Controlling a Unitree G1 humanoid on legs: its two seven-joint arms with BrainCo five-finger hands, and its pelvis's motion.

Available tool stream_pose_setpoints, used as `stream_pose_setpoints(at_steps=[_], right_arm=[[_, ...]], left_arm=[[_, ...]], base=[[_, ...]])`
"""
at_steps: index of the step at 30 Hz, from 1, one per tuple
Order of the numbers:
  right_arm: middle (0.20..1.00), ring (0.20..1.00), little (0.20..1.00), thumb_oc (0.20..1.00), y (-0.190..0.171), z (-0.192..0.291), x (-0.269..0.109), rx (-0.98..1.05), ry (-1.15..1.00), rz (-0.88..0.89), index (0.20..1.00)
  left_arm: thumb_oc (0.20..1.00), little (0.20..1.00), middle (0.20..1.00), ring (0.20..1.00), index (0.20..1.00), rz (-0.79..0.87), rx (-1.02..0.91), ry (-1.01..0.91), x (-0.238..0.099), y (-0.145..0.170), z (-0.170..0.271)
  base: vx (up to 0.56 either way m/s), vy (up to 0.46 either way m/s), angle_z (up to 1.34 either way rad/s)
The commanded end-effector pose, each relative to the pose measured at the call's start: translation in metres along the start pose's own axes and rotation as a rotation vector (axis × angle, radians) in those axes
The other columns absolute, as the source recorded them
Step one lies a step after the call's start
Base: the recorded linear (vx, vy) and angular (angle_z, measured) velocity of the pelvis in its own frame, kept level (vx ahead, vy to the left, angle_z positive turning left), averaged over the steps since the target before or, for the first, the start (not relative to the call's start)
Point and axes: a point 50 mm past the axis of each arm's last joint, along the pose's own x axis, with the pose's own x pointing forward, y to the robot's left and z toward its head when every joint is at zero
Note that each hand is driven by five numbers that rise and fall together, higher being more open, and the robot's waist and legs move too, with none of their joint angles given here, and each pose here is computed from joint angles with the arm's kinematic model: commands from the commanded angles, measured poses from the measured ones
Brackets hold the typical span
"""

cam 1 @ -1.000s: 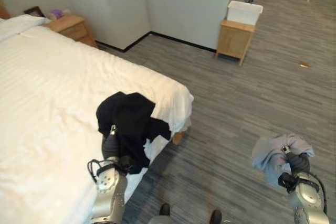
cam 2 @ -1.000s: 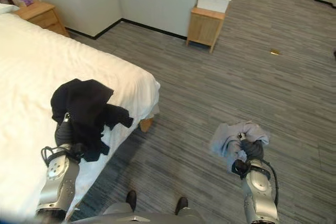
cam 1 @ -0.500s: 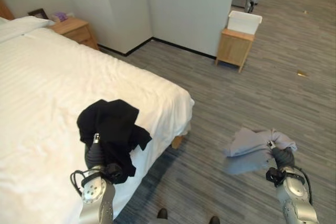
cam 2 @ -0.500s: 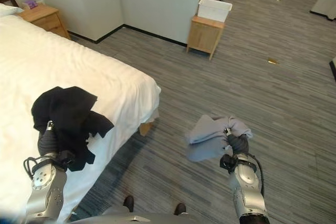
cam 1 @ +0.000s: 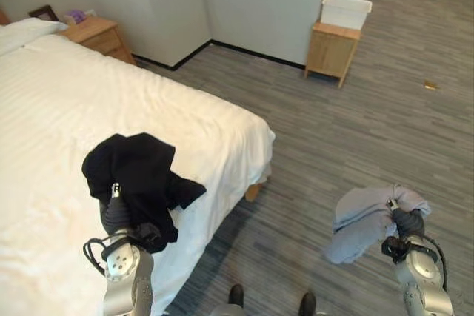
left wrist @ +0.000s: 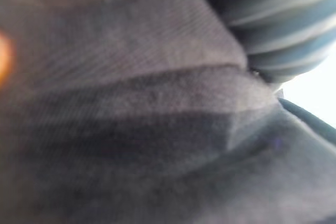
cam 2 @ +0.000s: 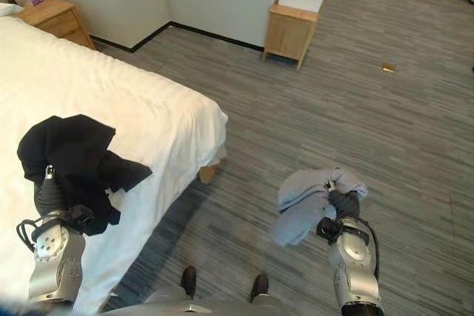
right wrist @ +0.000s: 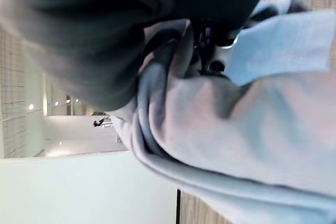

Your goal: Pick up bed clothes into laundry basket.

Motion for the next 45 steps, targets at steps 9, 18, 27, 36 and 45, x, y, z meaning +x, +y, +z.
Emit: stream_pose_setpoints(at_steps=[9,18,27,36,45], right_arm=[[0.2,0.2,0.2,0.2,-0.004,0.029,0.004,0.045,-0.167,-0.031,0.2],[0.2,0.2,0.2,0.2,0.01,0.042,0.02,-0.006,-0.206,0.034,0.2],[0.2,0.2,0.2,0.2,0.001,0.053,0.024,0.017,-0.237,-0.017,0.2],[0.2,0.2,0.2,0.2,-0.011,0.037,0.013,-0.061,-0.18,-0.016,0.2],[0.2,0.2,0.2,0.2,0.03,0.046,0.024,-0.032,-0.219,0.103,0.2]], left_arm=[[0.2,0.2,0.2,0.2,0.2,-0.105,0.026,-0.201,0.014,-0.009,0.04],[0.2,0.2,0.2,0.2,0.2,-0.102,-0.062,-0.162,0.013,-0.014,0.029],[0.2,0.2,0.2,0.2,0.2,-0.159,-0.072,-0.118,0.011,-0.024,0.024],[0.2,0.2,0.2,0.2,0.2,-0.151,-0.048,-0.043,0.001,-0.02,0.004],[0.2,0.2,0.2,0.2,0.2,-0.124,-0.027,-0.107,0.005,-0.012,0.02]], base=[[0.34,-0.122,0.09],[0.37,-0.204,0.08],[0.44,-0.266,-0.21],[0.46,0.027,-0.23],[0.53,0.197,-0.64]])
